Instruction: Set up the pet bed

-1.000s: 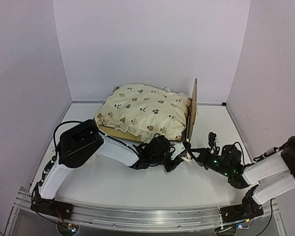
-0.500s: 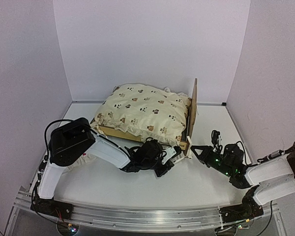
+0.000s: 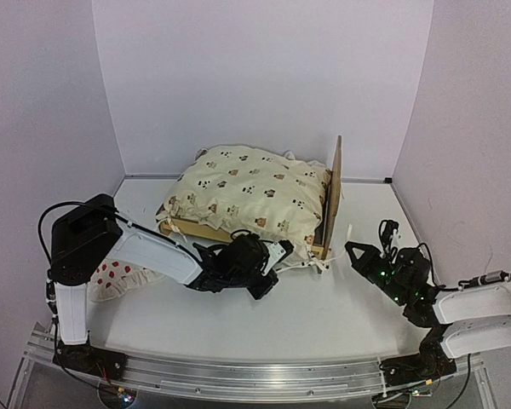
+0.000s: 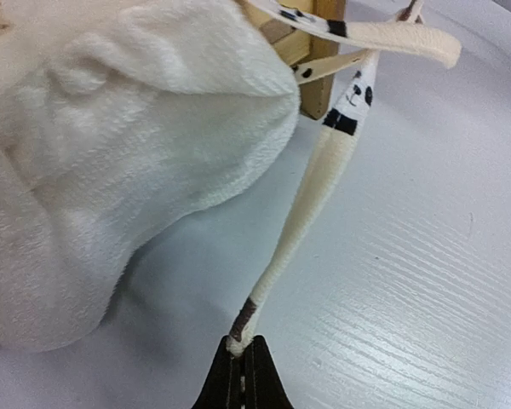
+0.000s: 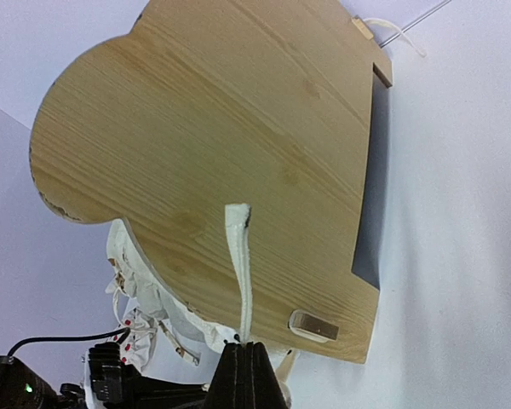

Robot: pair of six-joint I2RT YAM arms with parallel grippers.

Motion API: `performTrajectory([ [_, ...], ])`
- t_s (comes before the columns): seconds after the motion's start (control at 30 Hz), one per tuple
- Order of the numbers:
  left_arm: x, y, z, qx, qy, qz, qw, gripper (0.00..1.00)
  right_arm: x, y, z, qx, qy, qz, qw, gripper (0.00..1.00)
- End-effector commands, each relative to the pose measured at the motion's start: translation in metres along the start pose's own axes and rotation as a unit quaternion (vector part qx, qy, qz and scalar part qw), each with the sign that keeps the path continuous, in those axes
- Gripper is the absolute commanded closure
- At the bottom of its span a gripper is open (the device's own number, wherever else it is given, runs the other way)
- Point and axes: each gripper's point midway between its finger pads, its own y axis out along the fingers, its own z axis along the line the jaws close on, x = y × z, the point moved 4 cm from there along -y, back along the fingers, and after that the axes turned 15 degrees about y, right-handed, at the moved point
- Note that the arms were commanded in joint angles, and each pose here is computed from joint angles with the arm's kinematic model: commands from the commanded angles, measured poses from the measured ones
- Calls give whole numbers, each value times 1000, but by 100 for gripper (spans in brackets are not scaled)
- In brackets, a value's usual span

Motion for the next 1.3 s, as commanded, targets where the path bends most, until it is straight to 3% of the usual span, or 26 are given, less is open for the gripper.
performTrajectory([
  [0.0, 0, -31, 29, 64, -39, 24, 997, 100, 14, -6, -7, -25, -23, -41, 999, 100],
  [0.4, -36, -67, 88, 137, -133, 80, 978, 100, 24, -14, -12, -49, -43, -64, 996, 100],
  [0.87, -66, -89, 125, 197, -193, 121, 954, 100, 44, -12, -18, -100, -99, -108, 984, 100],
  [1.27, -105, -103, 169, 240, -258, 149, 924, 100, 62, -3, -34, -137, -88, -117, 980, 100],
])
